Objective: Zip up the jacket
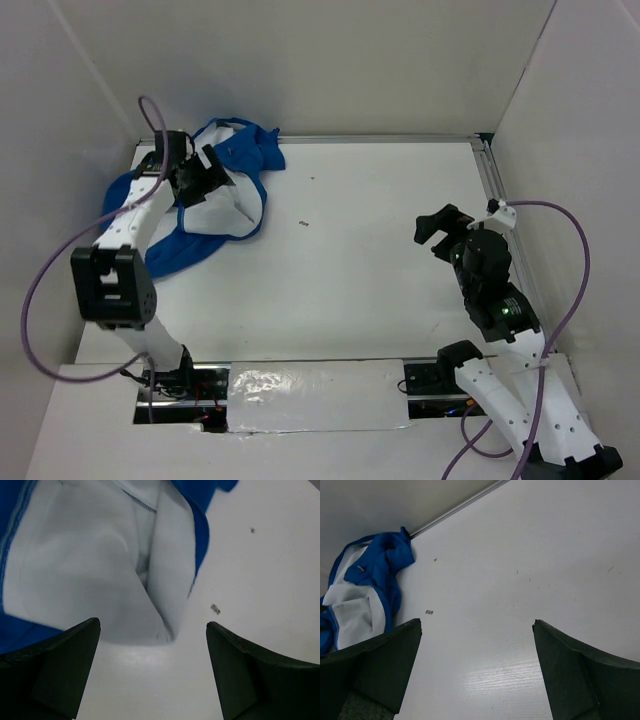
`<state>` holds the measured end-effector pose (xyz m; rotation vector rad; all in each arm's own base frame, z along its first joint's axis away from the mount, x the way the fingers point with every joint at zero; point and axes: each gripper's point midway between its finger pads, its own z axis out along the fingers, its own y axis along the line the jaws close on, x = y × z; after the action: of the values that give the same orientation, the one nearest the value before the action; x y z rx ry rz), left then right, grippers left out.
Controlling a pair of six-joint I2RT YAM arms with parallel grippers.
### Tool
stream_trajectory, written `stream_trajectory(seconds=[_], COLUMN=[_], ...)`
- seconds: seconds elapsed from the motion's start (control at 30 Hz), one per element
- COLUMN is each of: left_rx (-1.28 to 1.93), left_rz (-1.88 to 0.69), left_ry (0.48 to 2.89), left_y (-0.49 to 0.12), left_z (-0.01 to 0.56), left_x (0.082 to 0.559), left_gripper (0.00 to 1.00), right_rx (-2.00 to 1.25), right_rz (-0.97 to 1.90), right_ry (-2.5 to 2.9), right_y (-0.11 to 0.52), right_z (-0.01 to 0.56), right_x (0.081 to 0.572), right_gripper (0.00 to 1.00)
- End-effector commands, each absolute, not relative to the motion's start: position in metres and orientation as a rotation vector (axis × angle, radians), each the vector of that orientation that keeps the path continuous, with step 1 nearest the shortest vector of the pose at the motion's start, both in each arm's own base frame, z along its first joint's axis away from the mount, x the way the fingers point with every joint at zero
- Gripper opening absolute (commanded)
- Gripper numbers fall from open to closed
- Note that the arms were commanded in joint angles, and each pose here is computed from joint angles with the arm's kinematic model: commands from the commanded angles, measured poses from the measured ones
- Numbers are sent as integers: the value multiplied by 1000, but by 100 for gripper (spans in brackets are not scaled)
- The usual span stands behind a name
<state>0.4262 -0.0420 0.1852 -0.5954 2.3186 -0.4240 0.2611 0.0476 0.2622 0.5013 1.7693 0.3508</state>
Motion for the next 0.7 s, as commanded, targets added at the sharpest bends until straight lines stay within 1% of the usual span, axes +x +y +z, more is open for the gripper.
stream_trajectory(seconds=[0.0,0.03,0.07,0.1,0.13,0.17,0.2,0.27,0.3,0.33,0.37,0.4,0.43,0.47,0.5,0.53,0.57,0.67], left_rx=[-602,-646,-670,-698,-681,-695,-703,-688,-693,-686,-681,-679,-661,-651,-637,-598,-595,-555], left_rz=[-388,-362,-356,-335,-348,-345,-335,-323,-322,-349,-366,-382,-417,-435,-450,-479,-490,-514], left_ry=[2307,2382,2380,2444,2423,2462,2498,2494,2520,2527,2534,2551,2557,2552,2539,2554,2559,2575], left_y=[-27,-24,-22,-21,-22,-23,-24,-26,-29,-34,-37,-41,-48,-49,-52,-69,-72,-83], left_z=[176,142,148,117,128,118,97,90,74,70,66,58,55,53,51,48,47,49], left_x=[473,482,497,506,522,522,528,539,540,542,542,539,536,535,533,528,525,515], left_gripper=[99,99,99,99,99,99,98,96,91,88,71,58,50,32,20,8,0,0], right_rx=[469,469,460,459,456,459,458,473,474,479,481,480,484,484,489,491,492,495], right_rz=[372,370,380,383,375,376,373,363,361,356,355,355,352,351,353,357,353,360], right_ry=[1749,1756,1769,1772,1787,1788,1794,1799,1801,1806,1806,1809,1806,1809,1808,1802,1807,1801], right_y=[51,50,53,54,53,53,53,50,50,48,48,48,47,47,46,46,46,46], right_z=[269,267,265,263,259,259,257,256,255,253,253,252,253,252,252,253,251,252], right_x=[270,271,273,274,276,277,278,280,280,281,281,280,281,280,280,279,279,276], right_gripper=[100,100,100,100,100,100,100,100,100,100,100,100,100,100,100,100,100,100])
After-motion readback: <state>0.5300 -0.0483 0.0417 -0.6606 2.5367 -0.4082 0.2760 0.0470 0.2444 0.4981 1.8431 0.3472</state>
